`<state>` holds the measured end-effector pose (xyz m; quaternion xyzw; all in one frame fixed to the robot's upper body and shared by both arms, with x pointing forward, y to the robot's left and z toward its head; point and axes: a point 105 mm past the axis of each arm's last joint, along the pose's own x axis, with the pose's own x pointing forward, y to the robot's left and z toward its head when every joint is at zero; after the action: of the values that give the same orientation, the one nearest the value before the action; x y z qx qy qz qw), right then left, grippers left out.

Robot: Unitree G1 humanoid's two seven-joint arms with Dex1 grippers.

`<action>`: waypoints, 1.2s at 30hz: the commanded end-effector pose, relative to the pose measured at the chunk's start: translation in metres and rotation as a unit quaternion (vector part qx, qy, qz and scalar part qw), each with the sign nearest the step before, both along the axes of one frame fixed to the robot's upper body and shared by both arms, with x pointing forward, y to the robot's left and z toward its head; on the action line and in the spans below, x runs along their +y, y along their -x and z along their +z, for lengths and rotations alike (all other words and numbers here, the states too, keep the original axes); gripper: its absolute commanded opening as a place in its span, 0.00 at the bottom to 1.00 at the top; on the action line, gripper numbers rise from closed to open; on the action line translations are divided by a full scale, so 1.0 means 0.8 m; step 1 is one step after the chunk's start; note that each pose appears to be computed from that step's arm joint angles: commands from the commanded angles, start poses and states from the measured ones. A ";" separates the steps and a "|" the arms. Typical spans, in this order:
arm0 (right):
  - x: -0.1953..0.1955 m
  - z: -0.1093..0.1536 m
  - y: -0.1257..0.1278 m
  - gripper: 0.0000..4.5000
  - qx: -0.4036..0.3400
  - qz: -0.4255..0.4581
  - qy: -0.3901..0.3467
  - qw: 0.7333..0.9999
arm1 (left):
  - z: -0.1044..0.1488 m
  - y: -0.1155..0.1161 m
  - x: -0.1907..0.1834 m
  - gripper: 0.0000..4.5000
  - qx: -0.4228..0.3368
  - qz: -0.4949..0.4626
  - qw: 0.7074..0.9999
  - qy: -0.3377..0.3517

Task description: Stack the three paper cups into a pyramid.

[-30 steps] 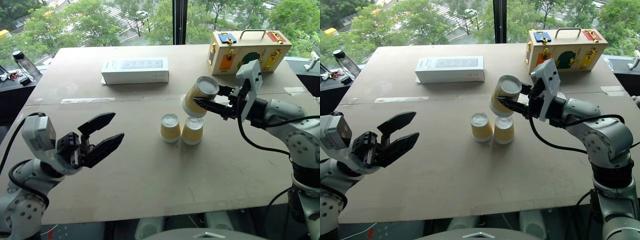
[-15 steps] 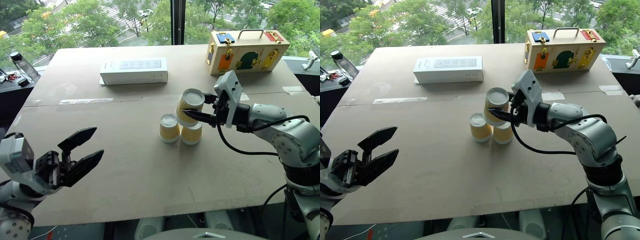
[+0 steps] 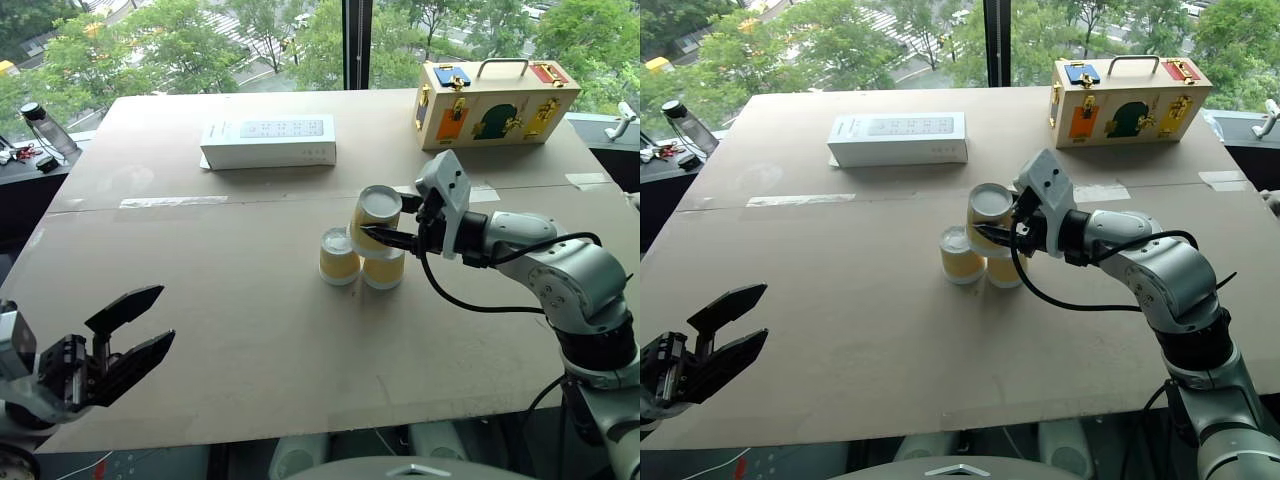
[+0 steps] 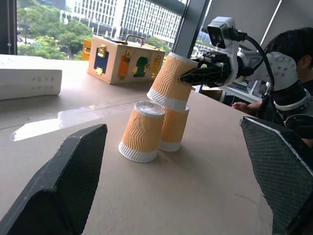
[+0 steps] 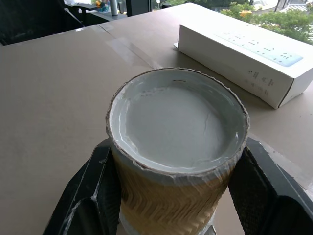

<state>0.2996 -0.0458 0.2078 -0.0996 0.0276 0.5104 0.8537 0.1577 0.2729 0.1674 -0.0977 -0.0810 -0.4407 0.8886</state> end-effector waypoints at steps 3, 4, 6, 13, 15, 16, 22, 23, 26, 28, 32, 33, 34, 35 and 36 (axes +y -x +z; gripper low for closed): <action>0.008 0.008 0.006 0.50 -0.020 0.024 0.015 0.999 | 0.005 0.005 0.002 1.00 -0.008 -0.004 1.000 -0.021; 0.008 0.008 0.005 0.73 -0.021 0.022 0.016 0.999 | 0.005 0.005 0.002 1.00 -0.007 -0.005 1.000 -0.021; 0.008 0.011 0.006 0.91 -0.028 0.028 0.018 0.999 | 0.004 0.005 0.001 1.00 -0.007 -0.009 1.000 -0.023; -0.007 0.047 0.017 0.99 -0.065 0.032 -0.025 0.997 | 0.001 0.002 -0.001 1.00 -0.005 -0.010 1.000 -0.015; -0.019 0.062 0.027 0.99 -0.087 0.040 -0.043 0.994 | 0.000 -0.001 -0.005 1.00 -0.006 -0.007 1.000 -0.009; -0.027 0.069 0.032 0.99 -0.098 0.043 -0.051 0.993 | 0.000 -0.002 -0.006 1.00 -0.007 -0.006 1.000 -0.005; -0.087 0.081 0.056 0.99 -0.111 0.023 -0.071 0.991 | -0.004 -0.009 -0.019 1.00 -0.002 -0.007 1.000 0.007; -0.102 0.075 0.060 0.99 -0.103 0.011 -0.074 0.992 | -0.004 -0.013 -0.019 1.00 0.000 -0.004 1.000 0.009; -0.142 0.051 0.074 0.99 -0.085 -0.027 -0.067 0.994 | -0.009 -0.022 -0.020 1.00 0.010 0.004 1.000 0.009; -0.165 0.029 0.080 0.99 -0.066 -0.055 -0.064 0.994 | -0.016 -0.026 -0.021 1.00 0.029 0.010 0.999 0.007; -0.206 -0.018 0.096 0.99 -0.036 -0.096 -0.034 0.994 | -0.037 -0.035 -0.025 1.00 0.071 0.045 0.996 -0.032; -0.217 -0.032 0.099 0.99 -0.027 -0.109 -0.024 0.993 | -0.041 -0.038 -0.027 1.00 0.081 0.054 0.994 -0.040; -0.229 -0.044 0.103 0.99 -0.017 -0.120 -0.015 0.992 | -0.043 -0.038 -0.031 1.00 0.085 0.057 0.994 -0.042; -0.238 -0.055 0.108 0.99 -0.008 -0.130 -0.006 0.991 | -0.045 -0.038 -0.034 1.00 0.086 0.062 0.993 -0.047; -0.248 -0.067 0.113 0.99 0.003 -0.138 0.005 0.990 | -0.048 -0.040 -0.037 1.00 0.094 0.075 0.991 -0.058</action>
<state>0.2138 -0.2324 0.1530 -0.0667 0.0569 0.3980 0.9132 0.1884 0.2503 0.1265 -0.1040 0.0157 -0.3735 0.9216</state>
